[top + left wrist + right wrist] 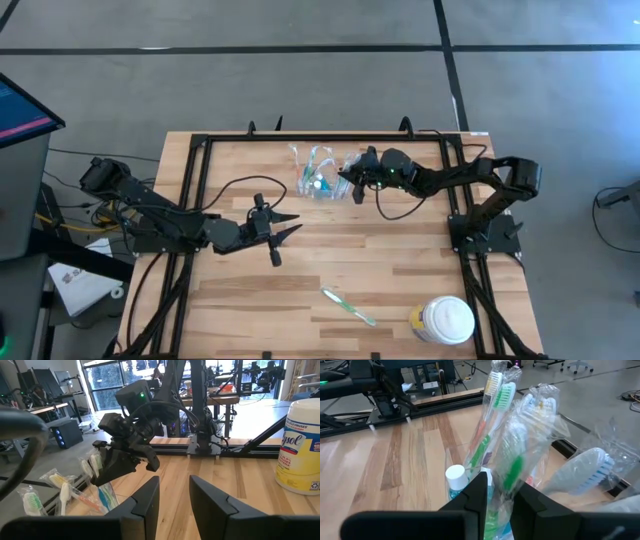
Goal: Pick & Place toothbrushing station
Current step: Put the bottom green toothbrush into the transparent organizer
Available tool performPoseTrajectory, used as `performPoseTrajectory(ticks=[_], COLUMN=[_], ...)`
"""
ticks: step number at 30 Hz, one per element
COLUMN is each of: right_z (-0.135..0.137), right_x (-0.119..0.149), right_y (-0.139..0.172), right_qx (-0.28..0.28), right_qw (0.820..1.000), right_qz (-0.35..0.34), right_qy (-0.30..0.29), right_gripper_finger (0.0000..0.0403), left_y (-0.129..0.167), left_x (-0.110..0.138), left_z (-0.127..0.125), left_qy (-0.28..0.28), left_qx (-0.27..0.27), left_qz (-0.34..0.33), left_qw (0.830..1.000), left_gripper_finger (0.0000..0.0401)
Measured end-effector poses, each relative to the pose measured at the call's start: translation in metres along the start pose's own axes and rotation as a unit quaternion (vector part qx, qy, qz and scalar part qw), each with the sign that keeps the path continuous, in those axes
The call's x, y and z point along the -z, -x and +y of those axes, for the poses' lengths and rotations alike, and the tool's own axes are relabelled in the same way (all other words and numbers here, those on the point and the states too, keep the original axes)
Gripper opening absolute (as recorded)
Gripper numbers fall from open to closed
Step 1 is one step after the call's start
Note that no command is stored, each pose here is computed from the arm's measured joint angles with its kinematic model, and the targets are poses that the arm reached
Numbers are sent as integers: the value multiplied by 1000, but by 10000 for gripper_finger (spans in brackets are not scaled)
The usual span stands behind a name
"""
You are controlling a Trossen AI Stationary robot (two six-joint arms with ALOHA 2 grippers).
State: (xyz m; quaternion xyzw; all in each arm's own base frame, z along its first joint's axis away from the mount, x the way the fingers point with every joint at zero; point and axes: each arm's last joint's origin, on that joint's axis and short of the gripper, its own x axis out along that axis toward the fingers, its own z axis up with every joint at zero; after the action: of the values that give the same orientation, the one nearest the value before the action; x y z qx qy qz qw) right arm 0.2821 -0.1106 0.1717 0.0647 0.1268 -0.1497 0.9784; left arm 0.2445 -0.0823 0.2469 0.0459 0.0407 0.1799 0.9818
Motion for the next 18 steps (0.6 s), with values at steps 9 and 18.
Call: performPoseTrajectory(ticks=[9, 18], right_z=[-2, -1], right_x=[0, -1], right_y=[0, 0], right_qx=[-4, -19], right_qw=[1000, 1000], right_qz=[0, -2], right_qy=[7, 12], right_gripper_finger=[56, 57], left_y=[0, 0], left_x=[0, 0], left_z=[0, 0], left_qy=[0, 0], left_qx=[0, 2], left_qz=[0, 0], left_qw=[1000, 1000], left_gripper_finger=[99, 99])
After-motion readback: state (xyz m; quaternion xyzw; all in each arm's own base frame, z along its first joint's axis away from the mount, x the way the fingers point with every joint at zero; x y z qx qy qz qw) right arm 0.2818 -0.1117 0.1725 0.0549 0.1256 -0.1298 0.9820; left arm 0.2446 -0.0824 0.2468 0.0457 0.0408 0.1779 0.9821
